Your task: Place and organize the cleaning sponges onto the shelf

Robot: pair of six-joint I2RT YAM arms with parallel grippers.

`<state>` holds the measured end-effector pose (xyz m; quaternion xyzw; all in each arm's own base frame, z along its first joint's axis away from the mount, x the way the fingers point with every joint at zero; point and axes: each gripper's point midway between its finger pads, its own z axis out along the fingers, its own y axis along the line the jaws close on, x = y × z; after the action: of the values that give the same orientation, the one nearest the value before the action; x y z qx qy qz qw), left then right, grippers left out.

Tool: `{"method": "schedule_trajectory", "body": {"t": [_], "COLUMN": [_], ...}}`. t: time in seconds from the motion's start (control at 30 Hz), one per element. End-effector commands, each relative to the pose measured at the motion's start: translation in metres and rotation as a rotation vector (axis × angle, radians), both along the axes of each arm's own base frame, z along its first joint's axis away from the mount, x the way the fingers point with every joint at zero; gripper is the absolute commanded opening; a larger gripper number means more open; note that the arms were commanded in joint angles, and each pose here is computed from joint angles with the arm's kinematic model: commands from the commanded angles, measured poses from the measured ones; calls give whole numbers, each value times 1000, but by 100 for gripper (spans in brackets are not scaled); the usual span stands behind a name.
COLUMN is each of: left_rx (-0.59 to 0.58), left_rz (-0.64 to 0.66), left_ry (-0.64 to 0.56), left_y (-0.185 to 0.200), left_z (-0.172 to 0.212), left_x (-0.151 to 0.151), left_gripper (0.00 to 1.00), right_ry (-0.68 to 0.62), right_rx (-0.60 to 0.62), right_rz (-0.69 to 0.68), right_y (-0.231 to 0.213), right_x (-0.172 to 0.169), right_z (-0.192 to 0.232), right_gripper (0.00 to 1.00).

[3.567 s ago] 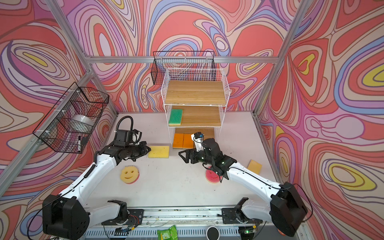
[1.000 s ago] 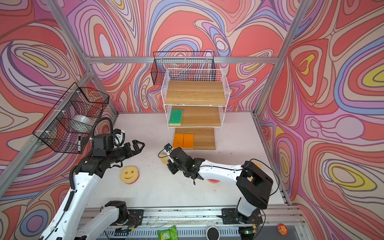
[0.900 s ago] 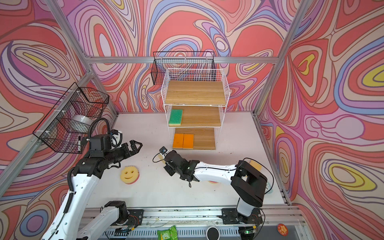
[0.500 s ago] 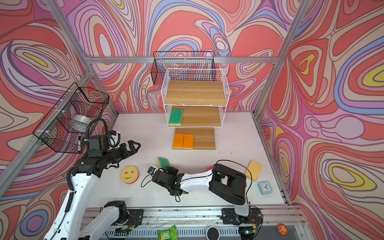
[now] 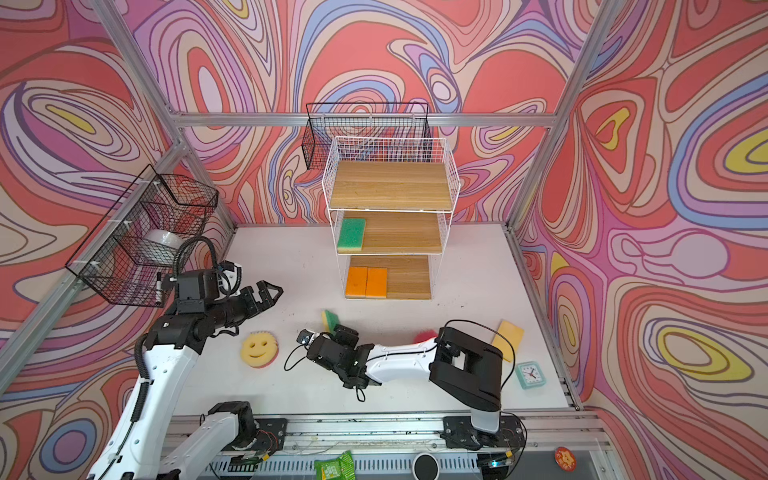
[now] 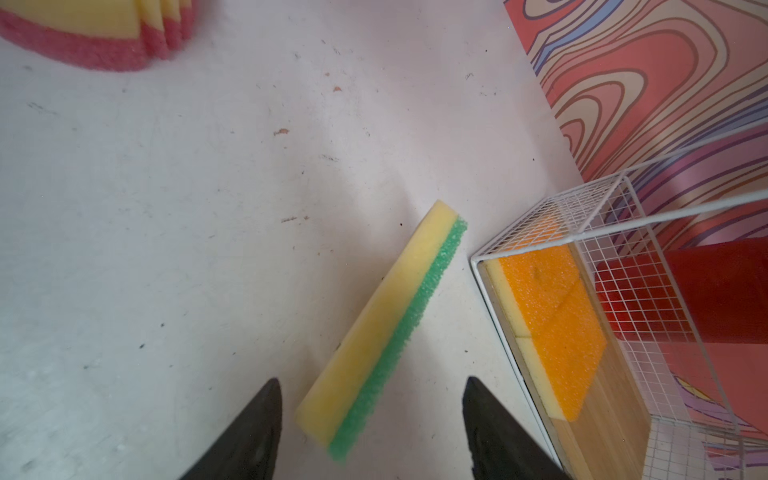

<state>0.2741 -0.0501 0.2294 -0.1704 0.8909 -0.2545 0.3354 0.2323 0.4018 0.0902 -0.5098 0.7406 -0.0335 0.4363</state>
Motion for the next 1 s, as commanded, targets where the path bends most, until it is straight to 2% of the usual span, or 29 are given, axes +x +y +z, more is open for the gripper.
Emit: {"method": "schedule_trajectory", "body": {"t": [0.0,0.13,0.33,0.47,0.63,0.7,0.83,0.97], "left_rx": [-6,-11,-20,-15,5,1,3,-1], "left_rz": [-11,-12,-15,-12,36,60,98,121], "left_ry": [5,4,1,-1,-7,-6,14,50], "left_y": [-1,-1,-3,-2,6,8,13,15], "left_z": [-2,-1,1,2,0,-4,-13,-25], "left_x": [1,3,4,2,-1,-2,-4,-6], "left_gripper": [100,100,100,100,100,100,100,100], "right_ry": [64,117,221,354,387,424,474,443], "right_rx": [41,87,174,253,365,420,517,451], "right_rz": [25,34,48,18,-312,-403,-481,-526], "right_y": [-4,-9,-4,7,4,6,16,17], "right_x": [-13,-23,-38,-39,-9,-6,-4,0], "right_z": [10,16,25,29,41,43,53,33], "right_gripper": [76,83,85,89,93,93,93,92]}}
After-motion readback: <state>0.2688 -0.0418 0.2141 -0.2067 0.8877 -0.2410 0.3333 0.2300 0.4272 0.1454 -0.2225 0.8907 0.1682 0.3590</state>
